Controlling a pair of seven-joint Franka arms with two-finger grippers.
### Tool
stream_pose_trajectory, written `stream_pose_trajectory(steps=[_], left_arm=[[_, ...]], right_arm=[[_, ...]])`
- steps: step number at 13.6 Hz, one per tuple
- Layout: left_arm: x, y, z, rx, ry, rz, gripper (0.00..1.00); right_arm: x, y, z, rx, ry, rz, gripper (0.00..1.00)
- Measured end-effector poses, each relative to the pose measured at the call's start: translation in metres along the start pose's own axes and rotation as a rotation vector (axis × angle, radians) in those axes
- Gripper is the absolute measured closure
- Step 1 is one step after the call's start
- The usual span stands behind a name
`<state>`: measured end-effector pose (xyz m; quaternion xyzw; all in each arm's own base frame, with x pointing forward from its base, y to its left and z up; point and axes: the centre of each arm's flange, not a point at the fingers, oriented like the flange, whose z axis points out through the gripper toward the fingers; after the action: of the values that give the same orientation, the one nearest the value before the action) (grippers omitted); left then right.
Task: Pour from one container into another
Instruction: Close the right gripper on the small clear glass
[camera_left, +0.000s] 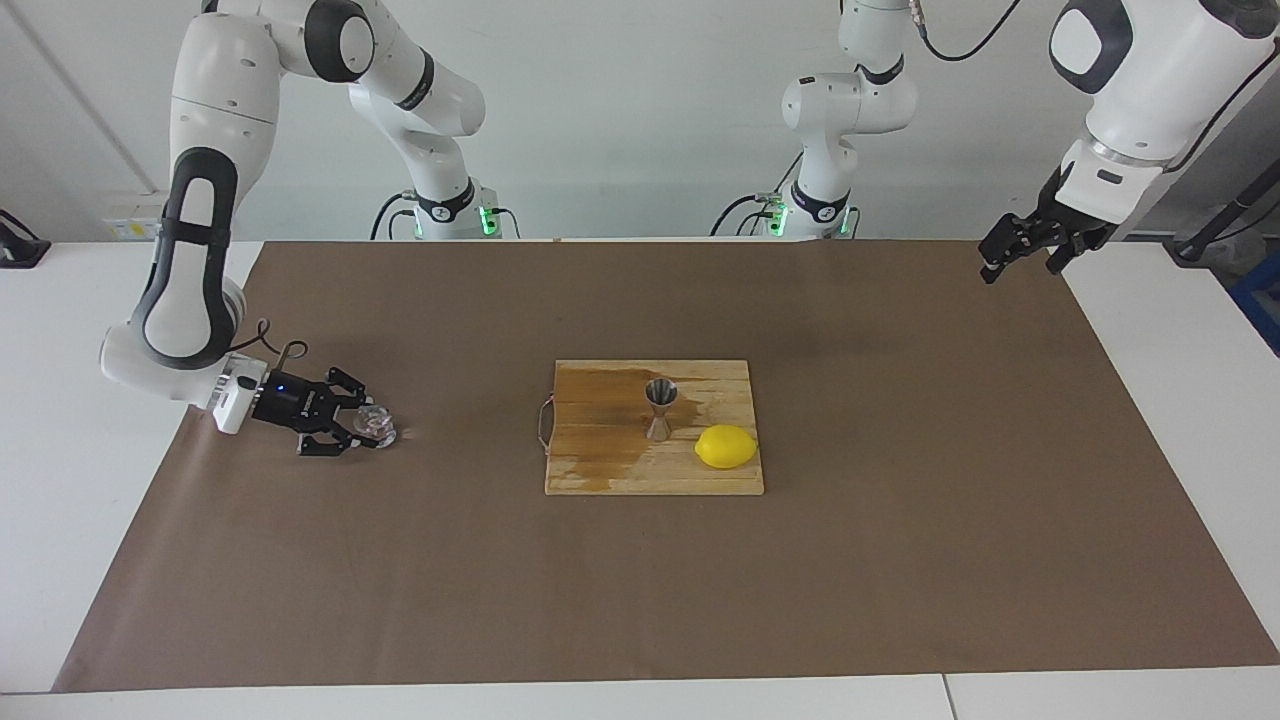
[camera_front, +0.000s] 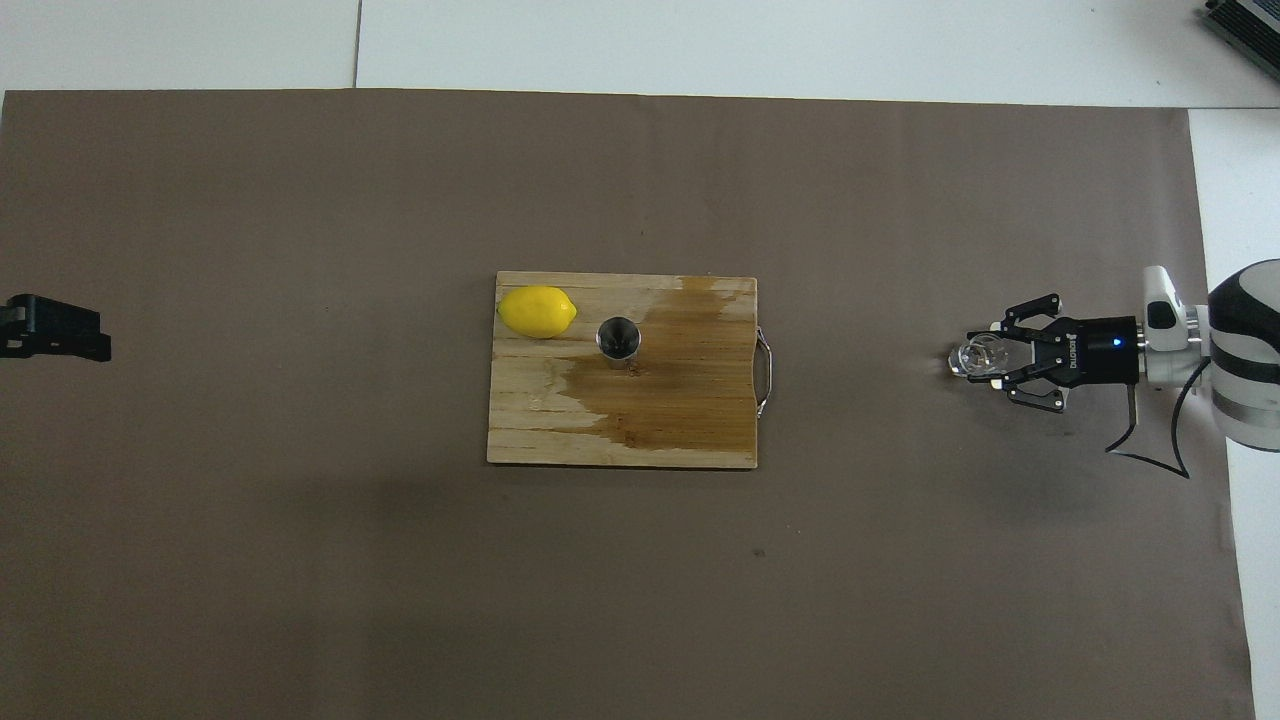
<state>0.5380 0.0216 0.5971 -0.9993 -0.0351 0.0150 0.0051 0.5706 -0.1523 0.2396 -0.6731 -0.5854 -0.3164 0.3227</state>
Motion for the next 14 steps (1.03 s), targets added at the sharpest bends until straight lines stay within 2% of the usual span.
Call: stream_pose_trajectory(steps=[3, 9, 12, 14], left_arm=[[0.005, 0.006, 0.010, 0.004, -0.026, 0.009, 0.00], [0.011, 0.009, -0.006, 0.009, -0.078, 0.013, 0.00], [0.014, 0.009, -0.013, 0.009, -0.075, 0.012, 0.00], [0.014, 0.007, -0.017, 0.009, -0.066, 0.007, 0.00]], right_arm=[[0.000, 0.000, 0.000, 0.000, 0.000, 0.000, 0.51], [0.006, 0.004, -0.005, -0.010, -0.002, -0.014, 0.51], [0.025, 0.011, -0.017, -0.036, -0.006, -0.038, 0.51], [0.049, 0.014, -0.030, -0.058, -0.013, -0.028, 0.51]])
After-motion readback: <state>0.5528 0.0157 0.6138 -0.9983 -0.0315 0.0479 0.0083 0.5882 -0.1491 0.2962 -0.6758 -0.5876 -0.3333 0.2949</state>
